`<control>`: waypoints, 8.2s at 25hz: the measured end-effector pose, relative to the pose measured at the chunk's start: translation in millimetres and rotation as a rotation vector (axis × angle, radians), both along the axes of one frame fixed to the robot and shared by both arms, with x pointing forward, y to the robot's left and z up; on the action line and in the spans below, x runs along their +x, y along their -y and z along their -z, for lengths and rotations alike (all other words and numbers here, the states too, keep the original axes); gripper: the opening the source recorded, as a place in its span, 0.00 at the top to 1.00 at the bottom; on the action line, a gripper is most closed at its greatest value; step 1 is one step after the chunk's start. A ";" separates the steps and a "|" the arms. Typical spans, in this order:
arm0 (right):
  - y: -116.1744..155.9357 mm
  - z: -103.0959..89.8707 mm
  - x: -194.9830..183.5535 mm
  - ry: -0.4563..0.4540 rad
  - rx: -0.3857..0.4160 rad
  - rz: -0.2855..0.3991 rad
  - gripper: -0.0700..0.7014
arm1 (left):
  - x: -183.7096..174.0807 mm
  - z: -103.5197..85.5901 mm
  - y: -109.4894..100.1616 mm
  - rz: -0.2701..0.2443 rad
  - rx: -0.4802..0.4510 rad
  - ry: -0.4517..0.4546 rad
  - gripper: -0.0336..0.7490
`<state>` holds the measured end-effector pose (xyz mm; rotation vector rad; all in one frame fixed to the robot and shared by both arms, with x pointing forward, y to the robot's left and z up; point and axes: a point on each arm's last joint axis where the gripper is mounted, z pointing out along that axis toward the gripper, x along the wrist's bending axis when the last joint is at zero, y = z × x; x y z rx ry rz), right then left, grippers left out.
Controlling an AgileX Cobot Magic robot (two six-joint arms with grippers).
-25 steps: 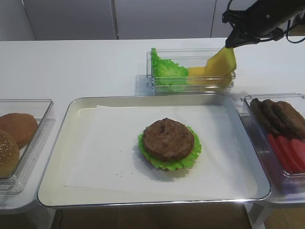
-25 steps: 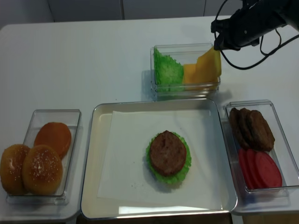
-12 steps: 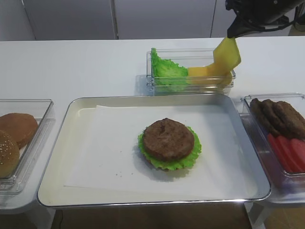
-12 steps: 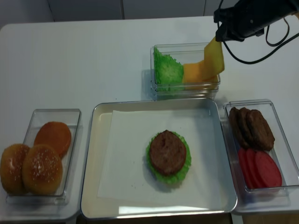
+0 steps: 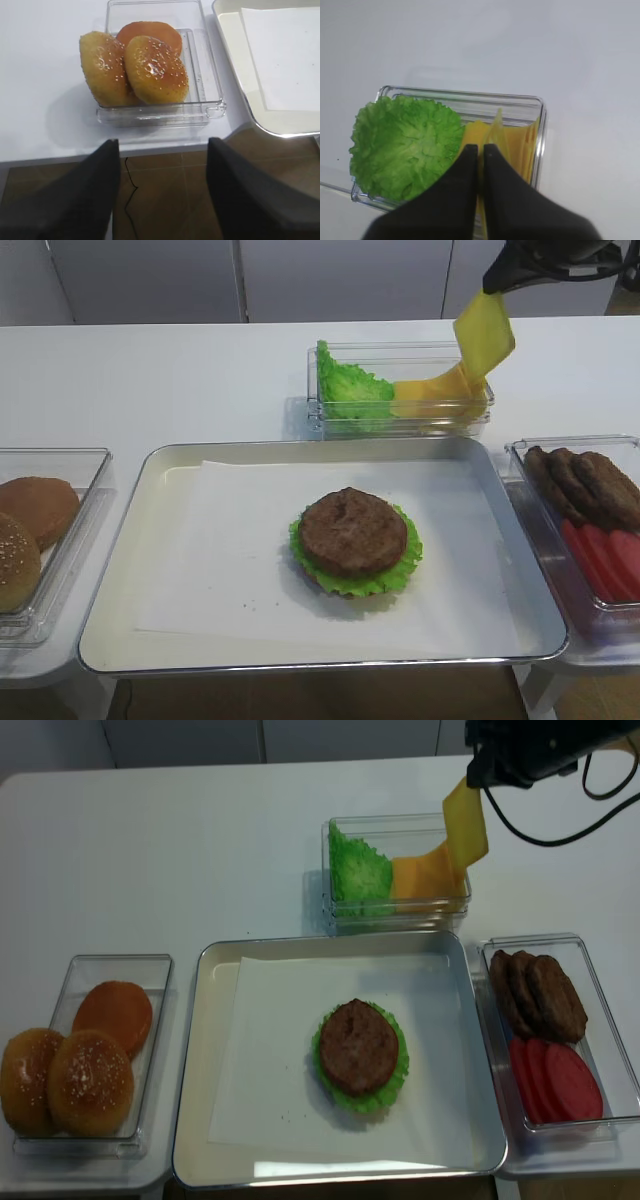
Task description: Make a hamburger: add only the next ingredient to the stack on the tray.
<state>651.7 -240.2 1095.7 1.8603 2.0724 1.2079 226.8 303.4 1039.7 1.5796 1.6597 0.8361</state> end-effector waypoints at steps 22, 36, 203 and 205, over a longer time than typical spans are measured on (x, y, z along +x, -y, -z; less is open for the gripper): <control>-0.3 -40.2 -55.0 0.020 0.000 -0.051 0.86 | 0.0 0.0 0.0 0.000 0.000 0.000 0.43; -2.9 -43.7 -126.7 0.012 0.061 -0.093 0.86 | 0.0 0.0 0.0 0.000 0.000 0.000 0.43; 52.0 54.1 -425.1 0.397 -0.284 -0.009 0.33 | 0.0 0.0 0.0 0.000 0.000 0.000 0.43; 51.9 54.3 -424.8 0.398 -0.284 -0.009 0.33 | 0.0 0.0 0.0 0.000 0.000 0.000 0.43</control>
